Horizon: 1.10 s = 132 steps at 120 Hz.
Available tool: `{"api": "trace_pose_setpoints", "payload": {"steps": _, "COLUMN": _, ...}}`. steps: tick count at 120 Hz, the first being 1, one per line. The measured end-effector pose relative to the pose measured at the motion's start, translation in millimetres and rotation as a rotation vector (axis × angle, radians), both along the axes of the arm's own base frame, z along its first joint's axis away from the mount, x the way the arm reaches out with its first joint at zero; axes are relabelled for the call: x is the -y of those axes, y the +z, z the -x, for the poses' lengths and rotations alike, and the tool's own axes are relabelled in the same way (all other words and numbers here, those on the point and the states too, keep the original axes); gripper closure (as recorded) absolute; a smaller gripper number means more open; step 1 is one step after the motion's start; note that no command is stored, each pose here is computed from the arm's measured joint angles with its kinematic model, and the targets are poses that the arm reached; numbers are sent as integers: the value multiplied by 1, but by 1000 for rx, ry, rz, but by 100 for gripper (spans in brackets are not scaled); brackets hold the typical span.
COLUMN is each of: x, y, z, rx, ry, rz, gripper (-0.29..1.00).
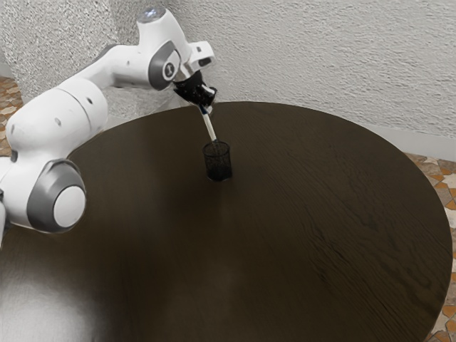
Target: Take the marker out of the pen holder and place it to the left of the pen holder.
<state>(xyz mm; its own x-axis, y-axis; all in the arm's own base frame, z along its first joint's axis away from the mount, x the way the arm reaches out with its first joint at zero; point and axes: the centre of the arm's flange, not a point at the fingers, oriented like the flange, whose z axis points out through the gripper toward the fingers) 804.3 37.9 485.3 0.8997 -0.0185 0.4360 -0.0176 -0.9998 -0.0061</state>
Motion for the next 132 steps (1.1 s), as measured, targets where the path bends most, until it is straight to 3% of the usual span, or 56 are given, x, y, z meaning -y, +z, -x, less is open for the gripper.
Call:
{"api": "trace_pose_setpoints", "payload": {"steps": 17, "x": -28, "y": 15, "z": 12, "rx": -13, "ry": 33, "rz": -15, "gripper": 78}}
{"api": "trace_pose_setpoints", "payload": {"steps": 41, "x": -59, "y": -14, "z": 15, "rx": -47, "ry": 57, "rz": -52, "gripper": 78}}
{"api": "trace_pose_setpoints", "payload": {"steps": 63, "x": -81, "y": -55, "z": 12, "rx": 25, "ry": 31, "rz": -97, "gripper": 78}}
{"api": "trace_pose_setpoints", "payload": {"steps": 101, "x": -76, "y": -116, "z": 8, "rx": 370, "ry": -167, "rz": -303, "gripper": 78}}
{"api": "trace_pose_setpoints", "payload": {"steps": 132, "x": -84, "y": -165, "z": 9, "rx": 427, "ry": -317, "rz": -465, "gripper": 78}}
